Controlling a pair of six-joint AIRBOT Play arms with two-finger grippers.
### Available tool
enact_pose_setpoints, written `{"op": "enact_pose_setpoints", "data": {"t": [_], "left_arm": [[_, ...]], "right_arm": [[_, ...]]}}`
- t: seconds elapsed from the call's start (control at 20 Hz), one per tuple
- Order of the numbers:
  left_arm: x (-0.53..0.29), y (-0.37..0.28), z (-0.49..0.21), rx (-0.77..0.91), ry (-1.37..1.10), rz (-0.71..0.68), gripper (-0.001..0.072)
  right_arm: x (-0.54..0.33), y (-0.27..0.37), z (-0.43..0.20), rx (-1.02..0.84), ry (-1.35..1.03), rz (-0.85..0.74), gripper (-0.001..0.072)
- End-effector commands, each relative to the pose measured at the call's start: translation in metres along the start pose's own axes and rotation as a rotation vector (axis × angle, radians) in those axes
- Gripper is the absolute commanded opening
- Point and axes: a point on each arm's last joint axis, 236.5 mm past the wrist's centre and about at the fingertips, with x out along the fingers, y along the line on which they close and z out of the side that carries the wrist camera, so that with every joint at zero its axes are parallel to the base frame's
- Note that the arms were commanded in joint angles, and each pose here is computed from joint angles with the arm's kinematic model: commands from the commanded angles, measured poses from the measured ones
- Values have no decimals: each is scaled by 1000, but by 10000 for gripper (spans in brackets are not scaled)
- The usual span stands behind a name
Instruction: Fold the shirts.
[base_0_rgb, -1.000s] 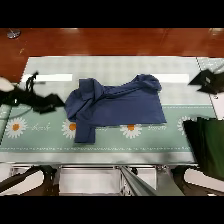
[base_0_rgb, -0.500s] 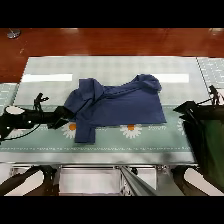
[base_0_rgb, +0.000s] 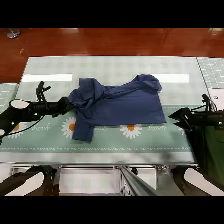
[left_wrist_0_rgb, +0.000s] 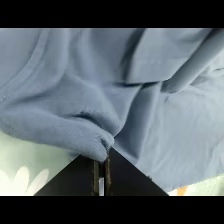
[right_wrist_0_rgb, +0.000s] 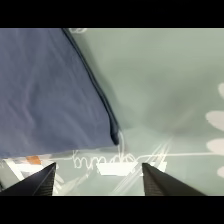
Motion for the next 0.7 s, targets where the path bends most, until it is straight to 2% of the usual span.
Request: {"op": "enact_pose_setpoints", "data": {"t": [0.0,0.45,0.5,0.55,0.6,0.65], "left_arm": [[-2,-9,4,27,-1,-18,20],[-2,-12,1,54,12,-27,20],[-4,-13,4,62,5,-29,20],[-6,-18,11,74,-8,-36,20],[-10,-27,18,91,-16,-50,20],[-16,-41,26,119,-23,-74,20]], "right_arm": [[21,5,-9,-21,65,6,616],[84,60,11,-80,143,-9,616],[89,67,11,-85,155,-12,548],[94,75,12,-109,165,-11,236],[94,86,15,-136,162,-4,24],[89,100,20,-170,157,10,25]]}}
